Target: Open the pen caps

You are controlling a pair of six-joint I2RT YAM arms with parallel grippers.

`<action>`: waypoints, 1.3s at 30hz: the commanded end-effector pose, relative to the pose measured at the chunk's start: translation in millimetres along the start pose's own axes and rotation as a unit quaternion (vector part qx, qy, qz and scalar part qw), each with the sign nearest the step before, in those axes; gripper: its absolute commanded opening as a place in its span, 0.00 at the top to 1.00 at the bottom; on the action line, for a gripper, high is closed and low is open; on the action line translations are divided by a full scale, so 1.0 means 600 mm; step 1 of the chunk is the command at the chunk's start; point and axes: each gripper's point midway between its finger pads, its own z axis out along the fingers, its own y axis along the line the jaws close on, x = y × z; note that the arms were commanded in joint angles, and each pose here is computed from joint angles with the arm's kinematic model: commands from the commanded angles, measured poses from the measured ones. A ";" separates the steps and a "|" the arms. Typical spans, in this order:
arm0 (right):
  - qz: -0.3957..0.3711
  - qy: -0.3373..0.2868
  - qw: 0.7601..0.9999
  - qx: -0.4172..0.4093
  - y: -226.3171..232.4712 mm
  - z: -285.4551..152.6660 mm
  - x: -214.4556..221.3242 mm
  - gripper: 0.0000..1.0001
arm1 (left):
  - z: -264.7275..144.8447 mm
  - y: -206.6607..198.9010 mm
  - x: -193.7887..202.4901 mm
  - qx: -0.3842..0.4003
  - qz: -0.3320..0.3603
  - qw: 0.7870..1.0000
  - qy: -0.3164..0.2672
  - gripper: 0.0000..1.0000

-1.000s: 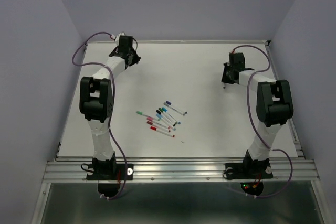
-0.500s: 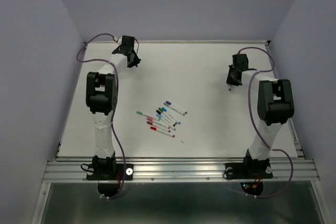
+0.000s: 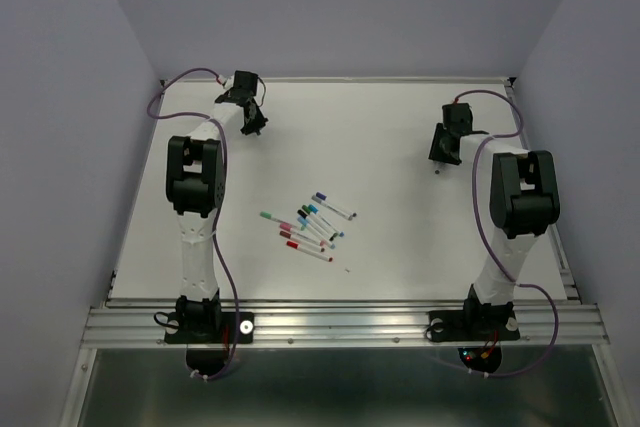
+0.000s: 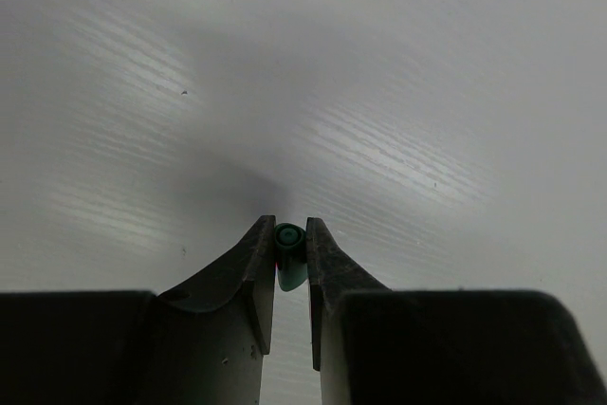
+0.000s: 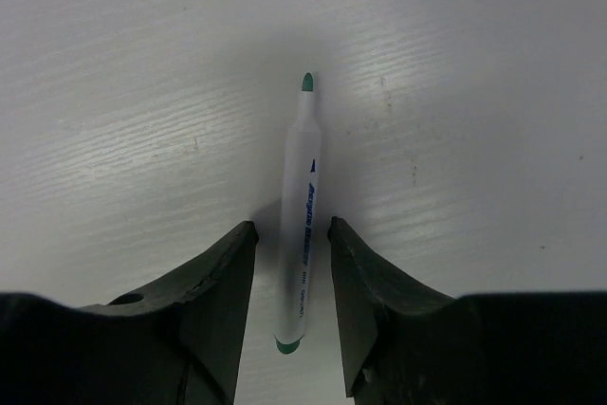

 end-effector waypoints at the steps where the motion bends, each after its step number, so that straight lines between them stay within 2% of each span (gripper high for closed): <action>1: 0.000 -0.001 1.000 0.004 -0.007 -0.007 -0.001 0.56 | -0.015 0.004 -0.026 -0.005 0.001 1.000 -0.018 1.00; 4: 0.002 -0.006 1.000 -0.003 -0.003 -0.014 -0.008 0.54 | -0.015 0.006 -0.025 -0.008 0.002 1.000 -0.017 1.00; 8: -0.003 -0.025 1.000 -0.012 0.001 -0.033 -0.033 0.45 | -0.010 0.014 -0.020 -0.019 0.005 1.000 -0.013 0.99; 13: -0.004 -0.072 0.997 0.008 -0.014 -0.073 -0.085 0.37 | -0.003 0.022 -0.010 -0.030 0.006 1.000 -0.004 0.88; 14: -0.002 -0.079 0.997 0.009 -0.015 -0.081 -0.093 0.32 | -0.002 0.022 -0.010 -0.031 0.006 1.000 -0.004 0.84; 20: 0.008 -0.125 0.992 0.009 -0.023 -0.138 -0.136 0.30 | 0.005 0.031 0.005 -0.043 0.007 0.999 0.010 0.83; 25: 0.014 -0.139 0.990 0.007 -0.031 -0.168 -0.136 0.29 | 0.011 0.035 0.018 -0.046 0.009 0.999 0.023 0.81; 33: 0.023 -0.148 0.989 -0.009 -0.031 -0.197 -0.129 0.25 | 0.004 0.034 0.022 -0.040 0.007 0.999 0.027 0.57; 39: 0.025 -0.147 0.988 -0.028 -0.022 -0.206 -0.125 0.25 | -0.011 0.035 0.019 -0.036 0.004 0.999 0.021 0.53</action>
